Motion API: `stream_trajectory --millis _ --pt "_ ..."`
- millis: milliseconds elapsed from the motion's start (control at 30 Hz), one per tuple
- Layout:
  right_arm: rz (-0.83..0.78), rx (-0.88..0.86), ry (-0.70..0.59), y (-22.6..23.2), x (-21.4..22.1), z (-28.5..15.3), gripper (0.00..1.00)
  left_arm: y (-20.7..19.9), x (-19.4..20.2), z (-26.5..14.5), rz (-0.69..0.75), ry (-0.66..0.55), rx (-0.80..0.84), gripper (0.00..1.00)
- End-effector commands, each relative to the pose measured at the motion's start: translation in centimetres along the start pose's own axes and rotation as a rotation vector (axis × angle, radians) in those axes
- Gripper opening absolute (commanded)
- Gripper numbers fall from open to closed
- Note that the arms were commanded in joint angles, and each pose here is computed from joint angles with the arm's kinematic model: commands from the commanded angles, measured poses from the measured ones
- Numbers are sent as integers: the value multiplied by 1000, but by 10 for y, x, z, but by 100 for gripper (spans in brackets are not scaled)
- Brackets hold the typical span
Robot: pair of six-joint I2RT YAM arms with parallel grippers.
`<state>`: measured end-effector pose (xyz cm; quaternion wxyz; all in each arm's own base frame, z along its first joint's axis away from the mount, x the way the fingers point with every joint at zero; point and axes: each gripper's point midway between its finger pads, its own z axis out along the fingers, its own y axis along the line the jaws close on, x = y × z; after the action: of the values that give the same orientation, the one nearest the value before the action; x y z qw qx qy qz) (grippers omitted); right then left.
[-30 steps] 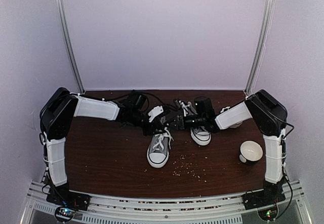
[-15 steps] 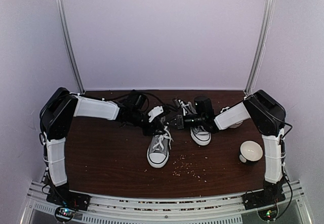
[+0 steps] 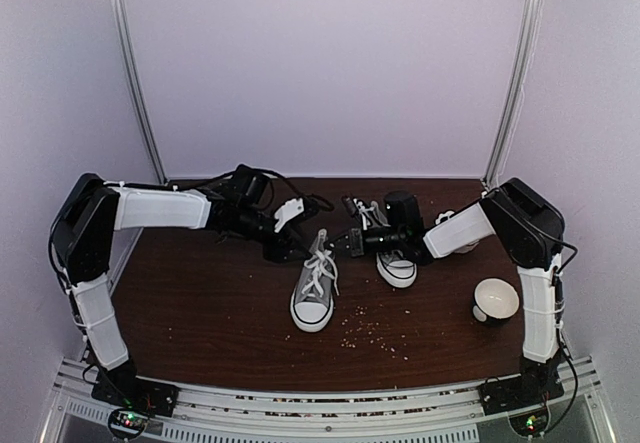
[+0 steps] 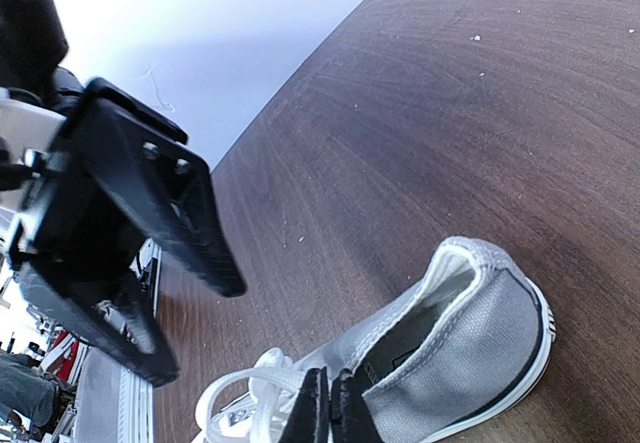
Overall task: Tie the shoes
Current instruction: Pull the loops with the shoelace from the shoe.
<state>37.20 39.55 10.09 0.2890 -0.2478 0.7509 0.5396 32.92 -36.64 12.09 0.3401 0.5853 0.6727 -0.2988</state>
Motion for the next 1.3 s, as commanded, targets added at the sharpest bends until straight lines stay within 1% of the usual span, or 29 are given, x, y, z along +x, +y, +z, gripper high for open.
stream_trajectory --millis 0,67,100,133,300,367,500,600,767,900,1000,1033,1067,1100,1167,1200,1267 --pt "-10 -16 -16 5 -5 -2 0 -11 29 5 -10 75 63 50" --pt "-9 -16 -15 5 -5 -2 0 -12 33 8 -21 90 79 51" --pt "-9 -16 -14 6 -5 -1 0 -12 33 9 -23 91 86 55" --pt "-10 -17 -15 6 -6 -1 0 -14 33 10 -24 87 93 56" --pt "-6 -16 -11 5 -5 -1 0 -20 36 22 -20 103 111 57" --pt "-7 -17 -12 6 -5 -1 0 -14 40 27 -29 119 80 56" --pt "-6 -19 -14 6 -7 -1 0 0 40 29 -42 126 7 42" --pt "-5 -19 -16 7 -8 -1 0 3 37 29 -45 119 -4 36" --pt "-7 -17 -18 10 -9 -3 0 -1 32 29 -49 91 19 13" --pt "-10 -17 -20 12 -11 -4 0 -1 31 29 -54 84 18 0" --pt "-11 -17 -22 13 -11 -5 0 -2 31 28 -51 87 15 1" --pt "-13 -19 -22 13 -12 -5 0 -2 31 27 -46 87 17 11" --pt "-12 -19 -22 13 -12 -5 0 -2 32 27 -45 91 14 23" --pt "-12 -20 -21 14 -11 -5 0 -2 33 26 -42 95 8 34" --pt "-11 -21 -20 14 -11 -5 0 1 32 25 -27 93 -9 44" --pt "-10 -21 -21 14 -12 -5 0 2 30 25 -21 90 -13 47" --pt "-10 -21 -19 13 -11 -5 0 3 26 27 -7 84 -10 49"
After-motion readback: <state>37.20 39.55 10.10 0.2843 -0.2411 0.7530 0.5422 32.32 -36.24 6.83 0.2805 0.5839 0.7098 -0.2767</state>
